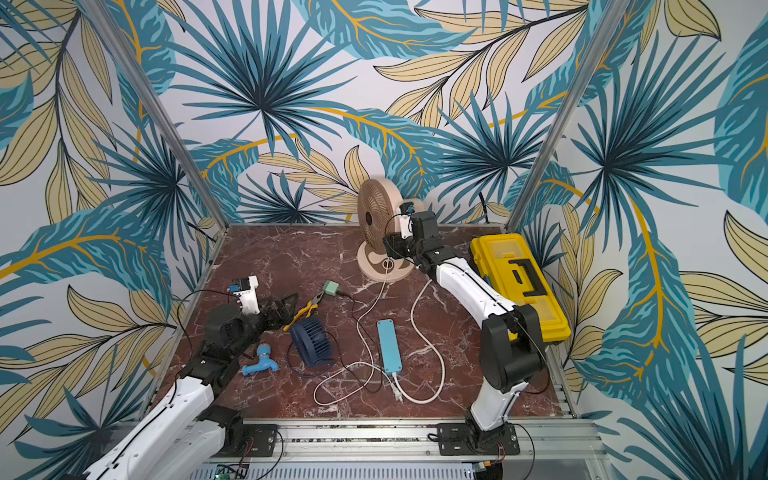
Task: Plug the desk fan into the power strip
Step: Move the fan to the center of the board, then adjust the socket at the center of the board.
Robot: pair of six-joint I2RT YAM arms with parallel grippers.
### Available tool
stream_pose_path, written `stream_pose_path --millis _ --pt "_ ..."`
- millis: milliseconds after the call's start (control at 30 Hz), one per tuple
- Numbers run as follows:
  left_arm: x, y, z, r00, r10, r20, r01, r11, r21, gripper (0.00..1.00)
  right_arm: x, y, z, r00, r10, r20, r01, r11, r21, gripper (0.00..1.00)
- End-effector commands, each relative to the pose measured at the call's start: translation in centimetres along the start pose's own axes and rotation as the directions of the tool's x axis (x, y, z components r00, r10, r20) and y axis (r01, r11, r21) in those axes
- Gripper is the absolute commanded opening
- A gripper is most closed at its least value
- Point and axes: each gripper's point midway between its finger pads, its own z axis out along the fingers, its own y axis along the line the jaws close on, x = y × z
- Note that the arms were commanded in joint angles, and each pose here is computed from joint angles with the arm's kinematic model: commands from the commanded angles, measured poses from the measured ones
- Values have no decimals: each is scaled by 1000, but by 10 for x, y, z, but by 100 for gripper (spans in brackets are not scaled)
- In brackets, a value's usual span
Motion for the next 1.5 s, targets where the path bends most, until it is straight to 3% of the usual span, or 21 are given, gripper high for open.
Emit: stream_pose_path --millis 0,167,300,600,733,900,1133,1467 --pt "-9 -8 0 1000 1 26 -2 999 34 100 18 -18 30 993 -94 -74 99 993 59 68" --pt "-8 -10 0 1000 -1 25 0 999 45 100 20 -20 56 982 -137 -134 143 989 43 71" --pt "-7 -10 0 1000 -2 24 1 999 50 100 27 -21 53 980 -132 -149 140 989 46 73" --pt "-7 -9 0 1000 -5 24 4 999 44 100 15 -13 -17 992 -61 -112 69 995 69 98" --pt "-8 -8 0 1000 -5 28 4 999 38 100 29 -8 -55 992 9 -127 0 997 72 99" --pt "-8 -8 0 999 -14 29 13 999 39 100 102 2 -98 966 96 -239 -79 994 79 98" --pt "-8 -8 0 998 -34 50 31 998 50 100 210 25 -145 912 144 -383 -123 989 79 86" --pt "0 -17 7 999 -49 5 48 992 114 100 292 58 -170 869 81 -489 -56 996 65 77"
